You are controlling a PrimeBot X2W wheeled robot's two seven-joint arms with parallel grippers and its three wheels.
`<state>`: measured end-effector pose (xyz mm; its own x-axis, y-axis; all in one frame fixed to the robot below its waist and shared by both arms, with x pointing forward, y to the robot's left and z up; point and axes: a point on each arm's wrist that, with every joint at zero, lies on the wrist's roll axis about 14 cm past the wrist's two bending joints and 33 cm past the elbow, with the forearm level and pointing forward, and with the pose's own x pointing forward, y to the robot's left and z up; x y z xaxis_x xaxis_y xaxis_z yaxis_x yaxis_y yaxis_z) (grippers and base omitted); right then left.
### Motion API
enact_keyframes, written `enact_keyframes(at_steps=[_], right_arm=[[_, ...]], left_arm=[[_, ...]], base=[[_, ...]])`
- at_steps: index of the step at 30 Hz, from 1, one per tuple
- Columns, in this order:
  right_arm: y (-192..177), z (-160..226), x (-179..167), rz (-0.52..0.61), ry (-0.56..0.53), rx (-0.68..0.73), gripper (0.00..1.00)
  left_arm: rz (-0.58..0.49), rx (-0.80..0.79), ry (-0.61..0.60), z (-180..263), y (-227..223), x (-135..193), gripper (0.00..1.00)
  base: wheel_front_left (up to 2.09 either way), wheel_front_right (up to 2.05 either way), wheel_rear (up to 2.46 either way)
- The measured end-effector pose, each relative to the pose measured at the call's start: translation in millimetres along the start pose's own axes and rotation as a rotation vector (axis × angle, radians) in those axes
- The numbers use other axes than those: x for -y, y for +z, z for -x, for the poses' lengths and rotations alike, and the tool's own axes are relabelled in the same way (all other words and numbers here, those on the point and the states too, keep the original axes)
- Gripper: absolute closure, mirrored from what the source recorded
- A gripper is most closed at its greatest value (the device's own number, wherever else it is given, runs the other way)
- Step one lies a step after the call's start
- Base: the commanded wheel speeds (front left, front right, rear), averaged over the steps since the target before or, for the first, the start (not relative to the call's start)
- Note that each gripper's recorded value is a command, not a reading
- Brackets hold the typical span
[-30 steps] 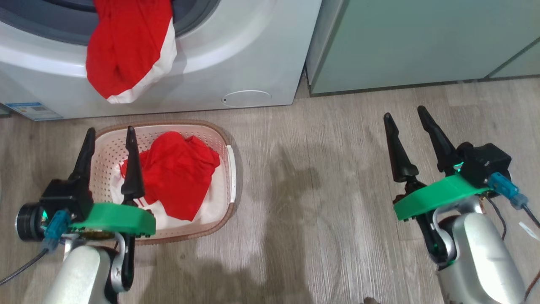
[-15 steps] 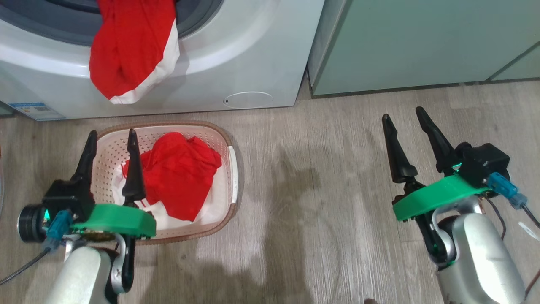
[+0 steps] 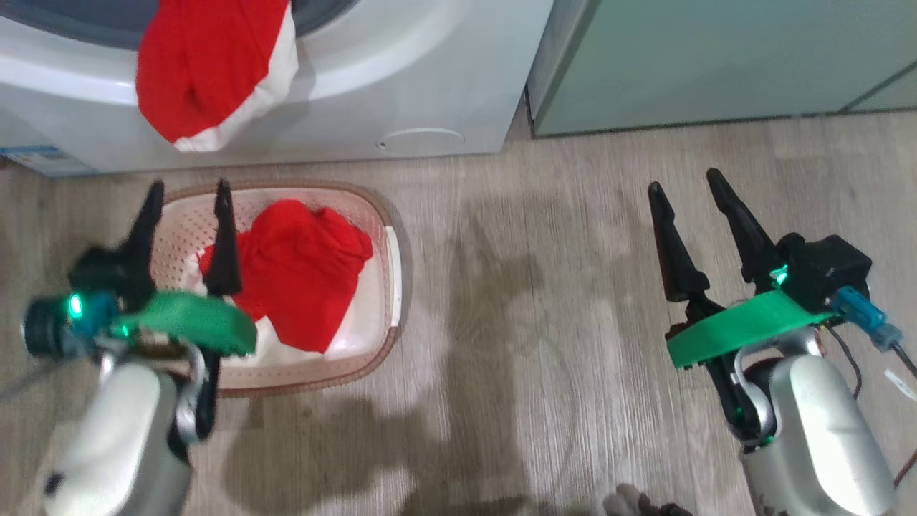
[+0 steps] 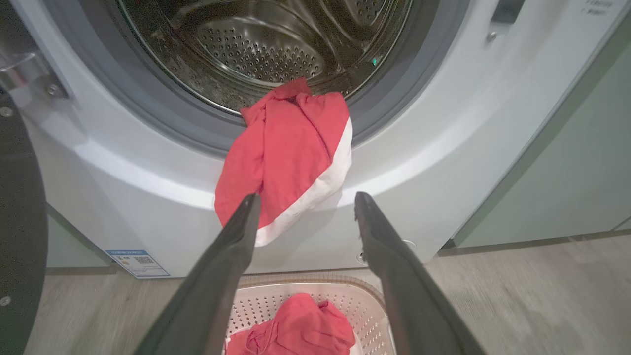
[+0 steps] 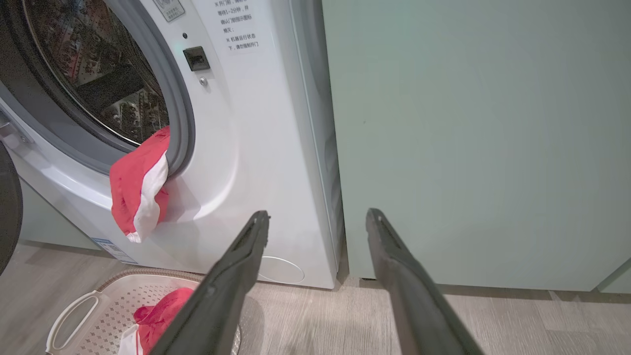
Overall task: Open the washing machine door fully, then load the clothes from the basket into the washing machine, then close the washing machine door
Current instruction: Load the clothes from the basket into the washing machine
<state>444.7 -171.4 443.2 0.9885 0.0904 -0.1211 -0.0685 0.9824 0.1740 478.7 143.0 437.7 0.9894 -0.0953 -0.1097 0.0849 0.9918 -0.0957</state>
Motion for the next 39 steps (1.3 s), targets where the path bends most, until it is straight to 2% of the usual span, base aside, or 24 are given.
enact_keyframes(at_steps=[6, 13, 20, 28, 29, 30, 31, 39], right_arm=[[-10, -16, 1, -0.001, 0.007, -0.015, 0.00], [-33, -29, 5, -0.014, 0.007, -0.045, 0.00], [-54, -33, 20, -0.016, -0.023, -0.083, 0.00], [-64, -33, 27, -0.022, -0.042, -0.097, 0.00], [-65, -33, 27, -0.023, -0.042, -0.100, 0.00], [-66, -32, 27, -0.023, -0.041, -0.102, 0.00], [-66, -32, 27, -0.024, -0.041, -0.103, 0.00], [-63, -33, 23, -0.038, -0.036, -0.092, 0.00]], left_arm=[[-0.033, -0.125, -0.023, -49, -30, -13, 0.00], [-0.016, -0.268, -0.017, -100, -80, -31, 0.00], [0.012, -0.350, -0.047, -139, -117, -26, 0.00], [0.028, -0.398, -0.051, -159, -132, -23, 0.00], [0.028, -0.404, -0.058, -160, -131, -21, 0.42], [0.027, -0.407, -0.062, -162, -131, -21, 0.97], [0.025, -0.416, -0.062, -162, -131, -21, 1.00], [-0.011, -0.470, -0.093, -156, -122, -18, 1.00]], base=[[0.00, 0.00, 0.00], [0.00, 0.00, 0.00], [0.00, 0.00, 0.00], [0.00, 0.00, 0.00], [0.00, 0.00, 0.00], [0.00, 0.00, 0.00], [0.00, 0.00, 0.00], [0.00, 0.00, 0.00]])
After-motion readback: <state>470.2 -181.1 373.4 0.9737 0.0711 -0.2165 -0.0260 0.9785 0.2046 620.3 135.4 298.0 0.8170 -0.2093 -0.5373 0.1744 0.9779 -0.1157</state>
